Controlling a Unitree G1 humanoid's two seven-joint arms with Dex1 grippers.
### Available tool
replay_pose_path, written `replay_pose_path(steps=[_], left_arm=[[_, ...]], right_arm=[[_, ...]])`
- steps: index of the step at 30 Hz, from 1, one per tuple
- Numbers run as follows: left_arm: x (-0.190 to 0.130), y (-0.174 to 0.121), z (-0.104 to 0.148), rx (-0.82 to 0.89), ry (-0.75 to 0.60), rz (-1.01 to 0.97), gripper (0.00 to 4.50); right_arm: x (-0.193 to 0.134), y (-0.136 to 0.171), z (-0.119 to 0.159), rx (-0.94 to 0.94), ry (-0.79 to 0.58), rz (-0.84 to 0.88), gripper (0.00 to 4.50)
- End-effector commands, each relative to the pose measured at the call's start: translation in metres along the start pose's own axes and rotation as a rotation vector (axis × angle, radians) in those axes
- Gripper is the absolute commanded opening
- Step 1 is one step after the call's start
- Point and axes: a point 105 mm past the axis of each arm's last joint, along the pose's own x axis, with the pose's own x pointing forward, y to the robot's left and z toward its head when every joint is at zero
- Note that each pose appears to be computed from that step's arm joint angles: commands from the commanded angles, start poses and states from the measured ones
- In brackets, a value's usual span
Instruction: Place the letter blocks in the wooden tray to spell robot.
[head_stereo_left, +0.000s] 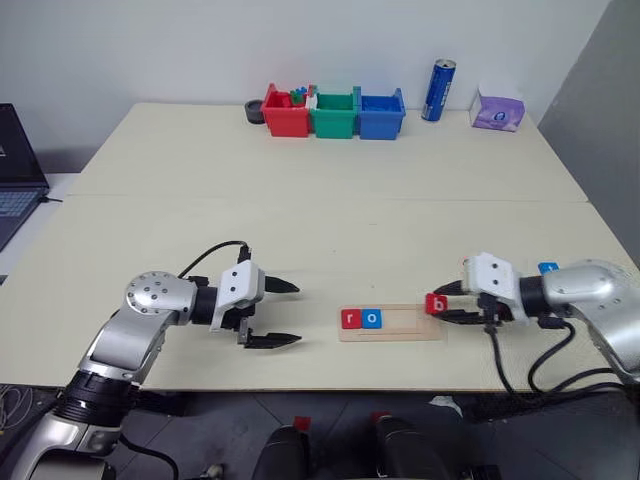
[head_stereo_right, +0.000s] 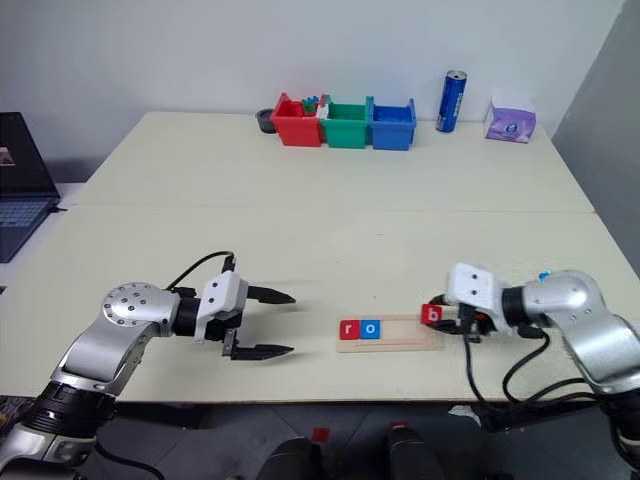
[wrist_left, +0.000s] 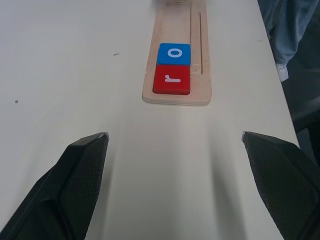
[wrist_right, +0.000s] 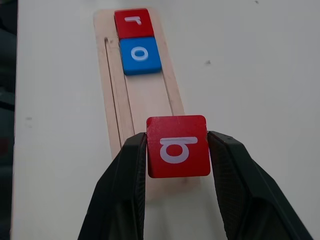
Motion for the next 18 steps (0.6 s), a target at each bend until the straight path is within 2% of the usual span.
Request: replay_pose_path(steps=[1,6,18], left_arm=[[0.000,0.001,0.009,0.052,-0.024,0.003,4.50],[0.001,-0.001,0.005,0.054,-0.030,0.001,4.50],[0.001,-0.004,-0.006,0.061,-0.031,-0.001,4.50]], right_arm=[[0.019,-0.001,0.015,-0.034,-0.004,0.001,1.46],[0.035,0.006,0.016,-0.049,0.021,0.052,1.46],[0.040,0.008,0.015,-0.063,0.044,0.077,1.46]])
